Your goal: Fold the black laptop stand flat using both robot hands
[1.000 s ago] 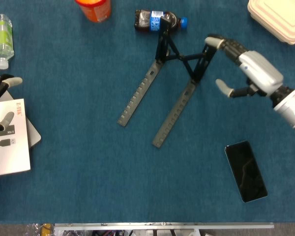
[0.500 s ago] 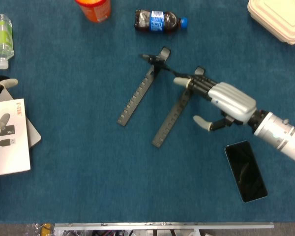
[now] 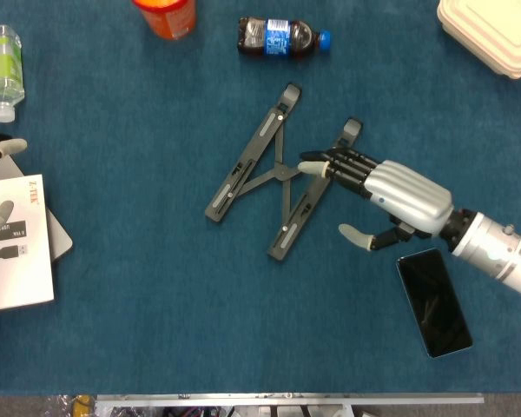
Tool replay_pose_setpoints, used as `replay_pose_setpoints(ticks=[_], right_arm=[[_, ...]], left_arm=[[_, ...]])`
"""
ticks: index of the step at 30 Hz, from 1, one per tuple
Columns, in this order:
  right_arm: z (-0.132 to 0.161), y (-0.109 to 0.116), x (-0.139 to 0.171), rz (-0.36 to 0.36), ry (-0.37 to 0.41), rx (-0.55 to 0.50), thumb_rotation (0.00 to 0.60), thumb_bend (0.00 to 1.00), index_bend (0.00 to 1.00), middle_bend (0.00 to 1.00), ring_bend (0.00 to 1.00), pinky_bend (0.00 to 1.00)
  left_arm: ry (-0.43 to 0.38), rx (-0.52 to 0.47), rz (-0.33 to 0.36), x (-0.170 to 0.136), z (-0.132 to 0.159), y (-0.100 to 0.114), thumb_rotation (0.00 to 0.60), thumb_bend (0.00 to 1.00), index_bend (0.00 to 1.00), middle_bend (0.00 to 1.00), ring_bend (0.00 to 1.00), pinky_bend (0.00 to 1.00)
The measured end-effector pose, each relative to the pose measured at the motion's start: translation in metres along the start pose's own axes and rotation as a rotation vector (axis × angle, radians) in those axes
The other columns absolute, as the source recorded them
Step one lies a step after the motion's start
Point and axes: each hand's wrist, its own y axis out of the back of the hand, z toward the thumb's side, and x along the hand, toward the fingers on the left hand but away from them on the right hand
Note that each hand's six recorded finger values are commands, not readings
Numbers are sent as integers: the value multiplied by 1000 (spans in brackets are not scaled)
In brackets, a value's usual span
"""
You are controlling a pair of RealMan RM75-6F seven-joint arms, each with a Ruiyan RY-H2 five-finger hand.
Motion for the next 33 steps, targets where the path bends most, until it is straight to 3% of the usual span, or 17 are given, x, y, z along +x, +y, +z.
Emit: replay_pose_setpoints(ticks=[9,15,25,33], right_arm=[[-11,8,5,-26,-36,155,600,392,0,0,0,0],[-21,15,10,-51,-82,318,600,334,0,0,0,0],[-36,14,20,-86,-149,503,600,270,0,0,0,0],[-45,10,24,-81,-175,611,600,247,0,0,0,0]], left_arm=[[-42,-7,-9,7,11,3,600,358,185,175,60,27],[-113,-95,-47,18,29,-3,600,357,186,190,62,26],[-248,-173,-161,61,78,-31,600,357,187,234,120,26],[-271,-187,-220,93,99,-51,600,358,188,249,121,26]])
